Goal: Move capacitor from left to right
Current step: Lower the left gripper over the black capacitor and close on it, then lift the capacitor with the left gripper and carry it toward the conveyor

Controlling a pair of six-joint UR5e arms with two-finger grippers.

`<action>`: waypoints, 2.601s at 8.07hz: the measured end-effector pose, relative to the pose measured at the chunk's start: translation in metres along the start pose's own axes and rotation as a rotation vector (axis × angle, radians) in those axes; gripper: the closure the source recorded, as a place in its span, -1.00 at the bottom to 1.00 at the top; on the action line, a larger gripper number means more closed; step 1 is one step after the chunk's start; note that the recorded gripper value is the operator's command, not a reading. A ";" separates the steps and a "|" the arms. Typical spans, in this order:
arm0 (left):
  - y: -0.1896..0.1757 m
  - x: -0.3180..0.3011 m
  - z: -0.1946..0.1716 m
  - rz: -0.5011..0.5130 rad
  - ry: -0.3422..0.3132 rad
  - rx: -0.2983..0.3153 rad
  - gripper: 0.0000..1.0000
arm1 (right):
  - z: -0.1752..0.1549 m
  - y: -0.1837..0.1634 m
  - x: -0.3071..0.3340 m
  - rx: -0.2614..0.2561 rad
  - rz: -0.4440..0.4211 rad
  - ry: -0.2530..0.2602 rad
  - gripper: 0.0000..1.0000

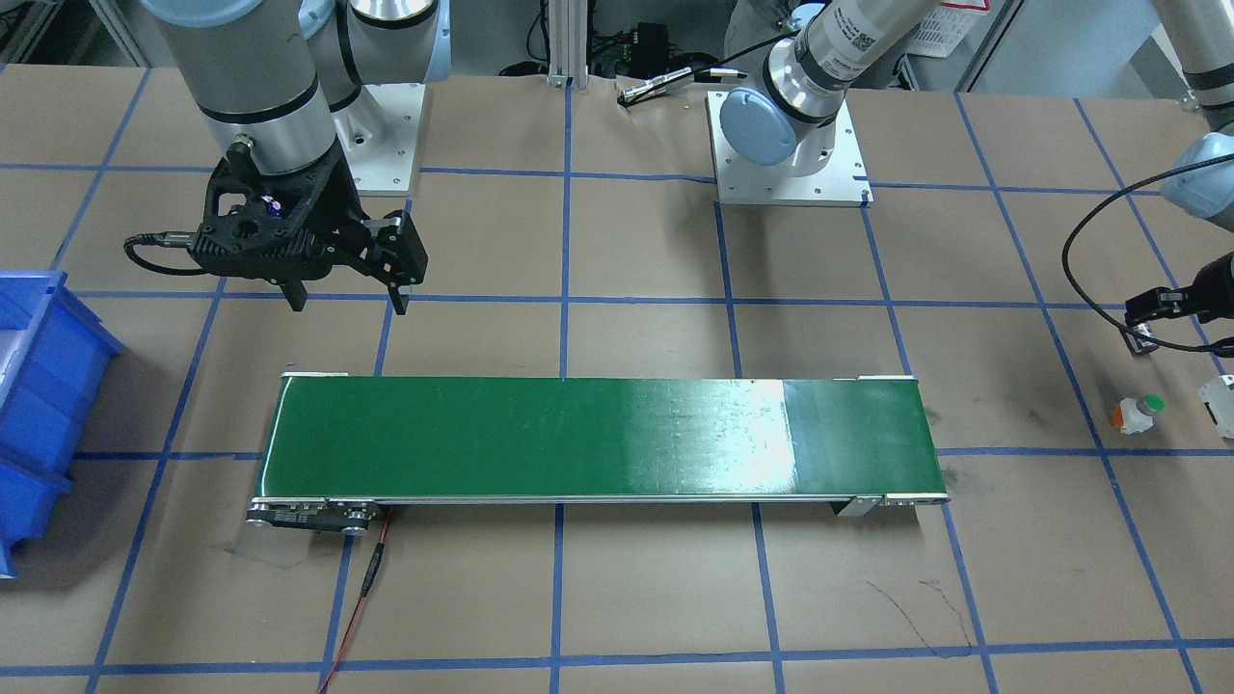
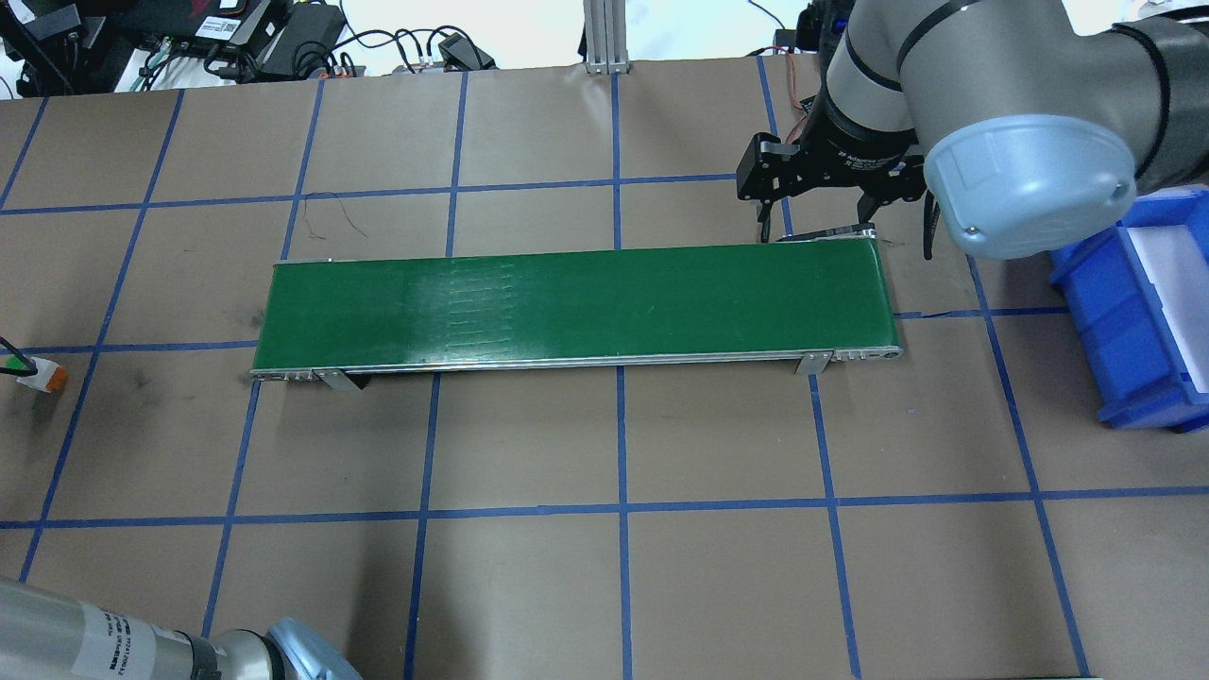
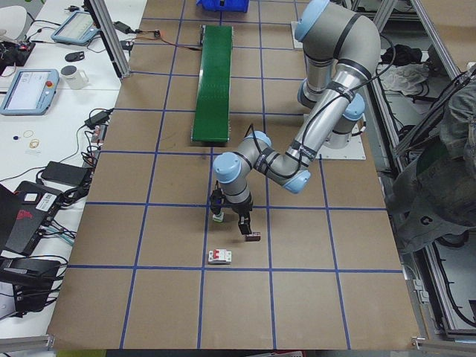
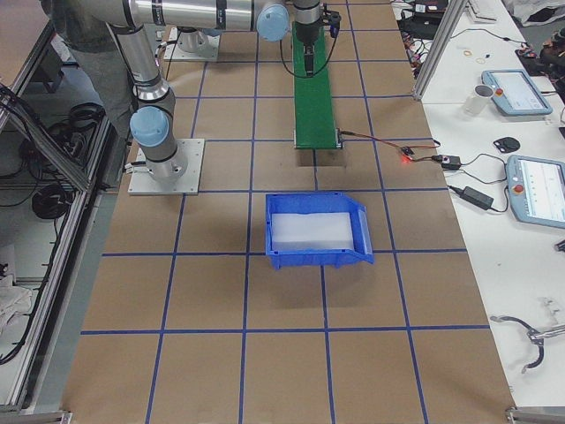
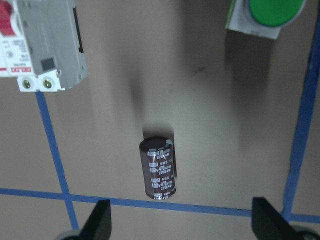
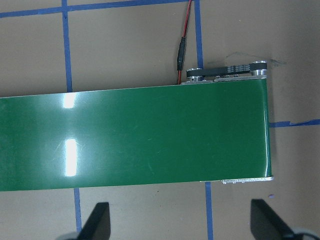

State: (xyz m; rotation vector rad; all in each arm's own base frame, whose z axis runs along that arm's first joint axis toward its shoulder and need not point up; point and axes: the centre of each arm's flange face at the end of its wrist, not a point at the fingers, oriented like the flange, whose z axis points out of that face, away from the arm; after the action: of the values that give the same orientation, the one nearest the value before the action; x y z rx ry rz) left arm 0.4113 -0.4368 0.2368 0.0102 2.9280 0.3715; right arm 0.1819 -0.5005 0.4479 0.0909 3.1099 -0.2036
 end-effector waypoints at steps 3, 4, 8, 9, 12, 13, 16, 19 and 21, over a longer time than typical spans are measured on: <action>0.004 -0.016 0.029 -0.025 0.048 0.031 -0.90 | 0.000 0.000 0.000 0.001 -0.001 0.004 -1.00; 0.005 -0.020 0.039 -0.037 0.066 0.046 -0.87 | 0.000 0.000 0.001 0.001 -0.001 0.008 -1.00; 0.014 -0.026 0.073 -0.059 0.119 0.085 -0.92 | 0.000 0.000 0.001 0.001 0.000 0.012 -1.00; 0.016 -0.025 0.078 -0.060 0.122 0.084 -0.89 | 0.000 0.000 0.001 0.002 0.000 0.012 -1.00; 0.018 -0.024 0.081 -0.057 0.117 0.078 -0.10 | 0.000 0.000 0.001 0.003 -0.001 0.012 -1.00; 0.018 -0.024 0.081 -0.054 0.111 0.072 0.01 | 0.000 0.000 0.001 0.003 0.000 0.012 -1.00; 0.017 -0.022 0.080 -0.045 0.089 0.046 1.00 | 0.000 0.000 0.001 0.004 0.000 0.013 -1.00; 0.018 -0.022 0.075 -0.040 0.068 0.030 1.00 | 0.000 0.000 0.001 0.004 0.000 0.013 -1.00; 0.014 -0.019 0.062 -0.053 0.045 0.042 1.00 | 0.000 0.000 0.001 0.003 0.000 0.013 -1.00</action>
State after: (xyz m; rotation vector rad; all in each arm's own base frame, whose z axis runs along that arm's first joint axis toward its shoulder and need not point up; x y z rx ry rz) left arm 0.4415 -0.4082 0.1846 -0.0702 2.9729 0.3059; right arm 0.1805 -0.5004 0.4483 0.0927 3.1224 -0.2092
